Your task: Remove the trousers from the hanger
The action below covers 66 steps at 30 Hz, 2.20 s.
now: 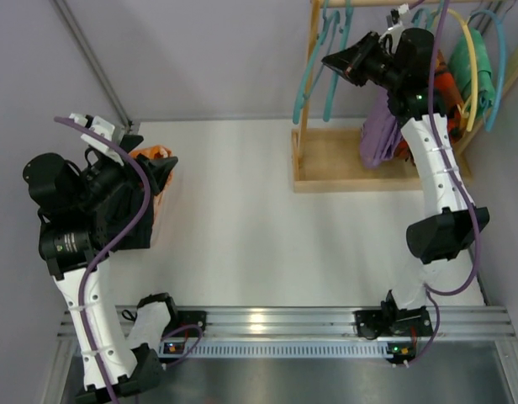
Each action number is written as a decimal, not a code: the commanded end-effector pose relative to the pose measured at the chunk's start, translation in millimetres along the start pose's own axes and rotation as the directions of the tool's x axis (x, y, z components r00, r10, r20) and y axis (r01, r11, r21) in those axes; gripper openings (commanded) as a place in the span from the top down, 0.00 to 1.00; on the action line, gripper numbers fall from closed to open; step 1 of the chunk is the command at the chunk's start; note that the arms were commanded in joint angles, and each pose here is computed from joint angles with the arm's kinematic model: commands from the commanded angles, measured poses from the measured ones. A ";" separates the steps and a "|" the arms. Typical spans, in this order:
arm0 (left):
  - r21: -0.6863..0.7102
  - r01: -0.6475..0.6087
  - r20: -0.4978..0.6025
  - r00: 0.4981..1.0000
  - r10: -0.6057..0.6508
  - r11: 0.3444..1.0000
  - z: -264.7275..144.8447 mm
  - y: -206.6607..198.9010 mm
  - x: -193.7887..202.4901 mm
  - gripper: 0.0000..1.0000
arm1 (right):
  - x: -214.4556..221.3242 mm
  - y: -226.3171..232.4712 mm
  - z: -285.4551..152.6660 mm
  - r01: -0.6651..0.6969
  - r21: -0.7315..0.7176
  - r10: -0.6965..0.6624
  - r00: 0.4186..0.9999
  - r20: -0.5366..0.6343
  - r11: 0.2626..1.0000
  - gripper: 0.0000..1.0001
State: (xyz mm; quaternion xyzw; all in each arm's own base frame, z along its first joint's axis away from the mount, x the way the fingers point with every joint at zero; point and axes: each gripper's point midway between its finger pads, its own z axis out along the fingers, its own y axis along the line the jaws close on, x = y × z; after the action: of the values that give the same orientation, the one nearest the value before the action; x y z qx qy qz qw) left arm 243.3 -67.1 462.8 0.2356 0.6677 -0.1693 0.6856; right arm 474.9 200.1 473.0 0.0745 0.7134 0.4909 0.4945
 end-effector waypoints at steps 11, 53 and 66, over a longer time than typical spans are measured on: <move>-0.013 -0.002 0.011 1.000 0.002 1.000 -3.8 -2.6 0.7 0.01 | 6.5 44.4 -16.8 0.139 -0.113 -0.136 0.990 0.031 0.984 0.39; 0.250 0.259 -0.405 0.903 -0.142 0.933 157.4 -121.5 112.8 0.02 | 161.2 -33.3 -259.4 0.507 0.144 -0.501 0.862 -0.076 0.850 0.01; 0.102 0.200 -0.440 0.888 -0.136 0.974 146.6 -94.4 131.4 0.01 | 121.8 -12.3 -259.0 0.493 0.201 -0.508 0.861 0.028 0.846 0.01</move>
State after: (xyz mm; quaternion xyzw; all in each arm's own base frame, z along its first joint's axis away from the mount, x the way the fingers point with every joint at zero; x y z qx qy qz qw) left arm 318.8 -224.2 298.7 0.2640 0.8210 -0.2342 0.4488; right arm 211.9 107.8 339.7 -0.0590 0.7743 0.2675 0.5704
